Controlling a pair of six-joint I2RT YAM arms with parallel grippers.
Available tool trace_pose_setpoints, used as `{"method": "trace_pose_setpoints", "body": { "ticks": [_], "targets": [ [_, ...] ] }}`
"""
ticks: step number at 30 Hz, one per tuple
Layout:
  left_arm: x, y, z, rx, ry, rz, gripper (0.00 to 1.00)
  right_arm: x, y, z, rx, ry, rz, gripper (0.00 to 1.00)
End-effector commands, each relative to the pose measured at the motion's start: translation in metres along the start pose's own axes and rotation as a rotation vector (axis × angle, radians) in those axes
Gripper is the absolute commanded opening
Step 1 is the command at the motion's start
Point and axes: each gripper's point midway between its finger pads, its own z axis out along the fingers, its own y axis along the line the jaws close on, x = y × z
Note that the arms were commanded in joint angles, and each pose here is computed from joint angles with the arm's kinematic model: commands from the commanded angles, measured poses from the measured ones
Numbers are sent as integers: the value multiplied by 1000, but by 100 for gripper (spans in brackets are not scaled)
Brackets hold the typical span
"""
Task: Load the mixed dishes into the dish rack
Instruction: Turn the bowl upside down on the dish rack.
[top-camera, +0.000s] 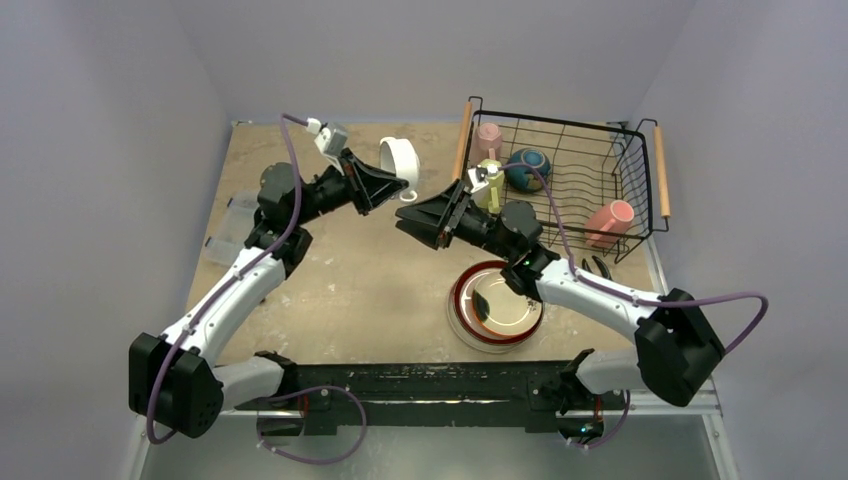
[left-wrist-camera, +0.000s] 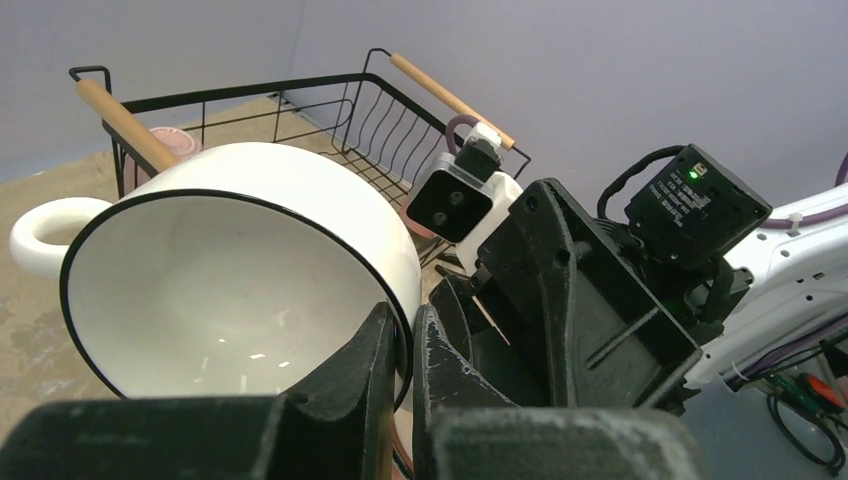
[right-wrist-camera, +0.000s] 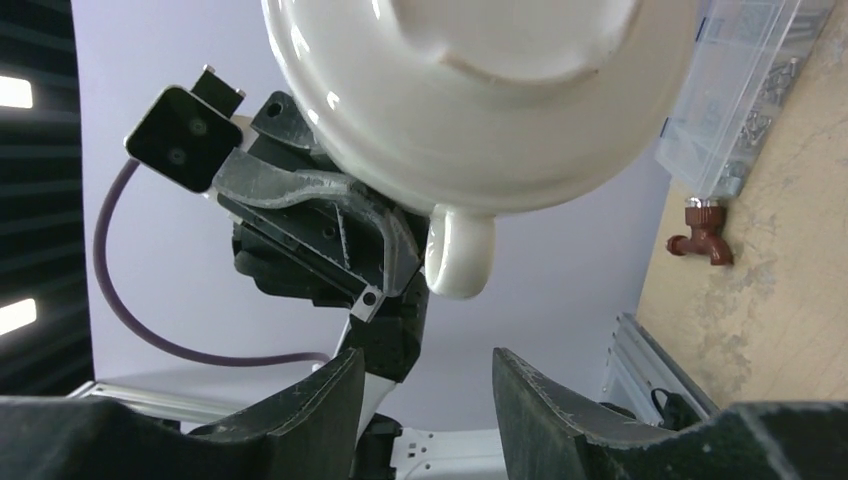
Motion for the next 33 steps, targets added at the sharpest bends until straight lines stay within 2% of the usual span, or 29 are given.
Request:
{"method": "trace_pose_setpoints", "body": {
  "ticks": [1,6,21,27,33],
  "targets": [
    [-47,-36,1,135,-130,155,0,-19,7,-4,-47,-70,44,47],
    [-45,-40,4,179,-125,131,0,-29,1,-9,-70,-83,88,42],
    [-35,-38,12,223,-82,94,0,-48,5,-17,-44,-141,50,43],
    [-33,-43,13,247,-80,96,0,-52,6,-10,-46,-145,59,39],
    [-32,-45,13,253,-76,97,0,-51,6,-6,-44,-139,60,38]
  ]
}}
